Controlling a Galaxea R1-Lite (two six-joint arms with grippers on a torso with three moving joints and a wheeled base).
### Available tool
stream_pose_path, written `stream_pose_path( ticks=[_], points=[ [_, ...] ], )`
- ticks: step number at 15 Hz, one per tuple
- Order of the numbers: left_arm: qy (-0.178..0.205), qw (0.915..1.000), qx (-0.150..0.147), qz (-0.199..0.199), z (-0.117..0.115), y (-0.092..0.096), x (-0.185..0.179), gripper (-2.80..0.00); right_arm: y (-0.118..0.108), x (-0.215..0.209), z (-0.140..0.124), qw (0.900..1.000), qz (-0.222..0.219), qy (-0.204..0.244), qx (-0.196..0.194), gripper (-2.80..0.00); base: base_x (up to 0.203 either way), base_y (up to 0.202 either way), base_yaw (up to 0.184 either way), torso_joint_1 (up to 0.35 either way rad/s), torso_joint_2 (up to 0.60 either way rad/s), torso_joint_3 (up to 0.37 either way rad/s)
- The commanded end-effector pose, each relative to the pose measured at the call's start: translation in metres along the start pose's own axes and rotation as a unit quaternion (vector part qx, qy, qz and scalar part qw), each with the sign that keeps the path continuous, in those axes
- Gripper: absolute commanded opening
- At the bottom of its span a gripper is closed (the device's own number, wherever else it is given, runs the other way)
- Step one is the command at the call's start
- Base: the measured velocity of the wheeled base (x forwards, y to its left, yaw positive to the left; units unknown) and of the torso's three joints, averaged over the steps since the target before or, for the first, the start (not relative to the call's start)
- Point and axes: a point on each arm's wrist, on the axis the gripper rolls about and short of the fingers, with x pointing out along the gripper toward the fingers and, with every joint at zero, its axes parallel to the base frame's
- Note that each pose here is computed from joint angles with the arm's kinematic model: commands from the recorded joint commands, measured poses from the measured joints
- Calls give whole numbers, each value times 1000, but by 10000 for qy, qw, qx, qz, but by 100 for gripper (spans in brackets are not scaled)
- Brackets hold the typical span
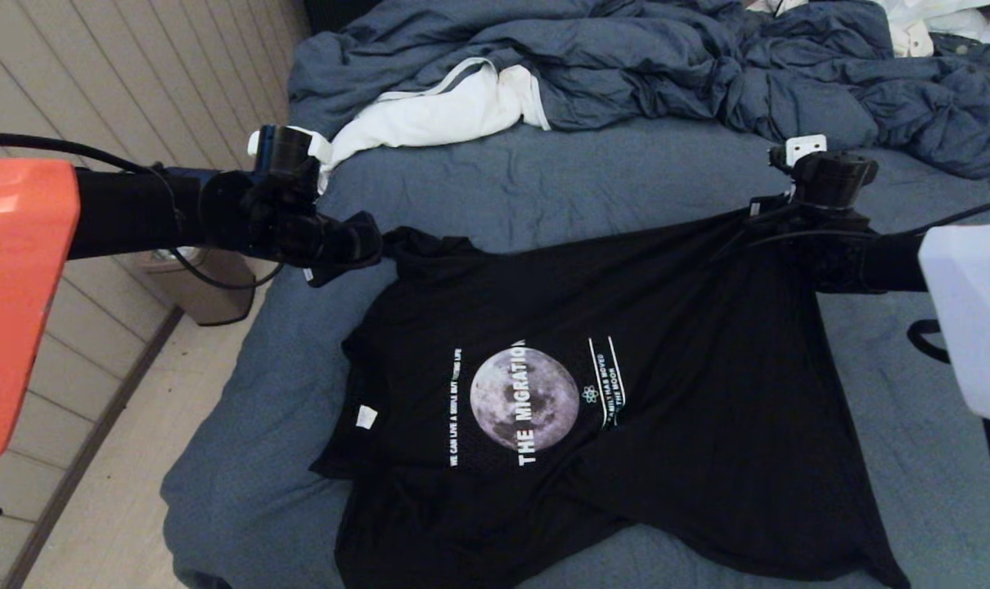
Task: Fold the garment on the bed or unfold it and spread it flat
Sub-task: Unford the black T-shirt
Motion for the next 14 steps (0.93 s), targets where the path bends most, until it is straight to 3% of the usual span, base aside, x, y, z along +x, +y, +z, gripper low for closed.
stream_pose_path(
  ticks=[1, 11, 12, 14],
  points=[
    [13, 10000, -25, 6, 0, 0, 1, -280, 1, 2, -4, 10000, -3, 29, -21, -280, 0, 0, 0, 0, 0, 0],
    [-21, 10000, -69, 30, 0, 0, 1, -280, 5, 4, -13, 9995, 268, 135, -77, -280, 0, 0, 0, 0, 0, 0],
    [-21, 10000, -69, 30, 0, 0, 2, -280, 4, 4, -13, 9994, 308, 128, -70, 0, 0, 0, 0, 0, 0, 0],
    [-20, 10000, -69, 29, 0, 0, 2, -280, 4, 3, -12, 9993, 323, 165, -46, 0, 0, 0, 0, 0, 0, 0]
  ],
)
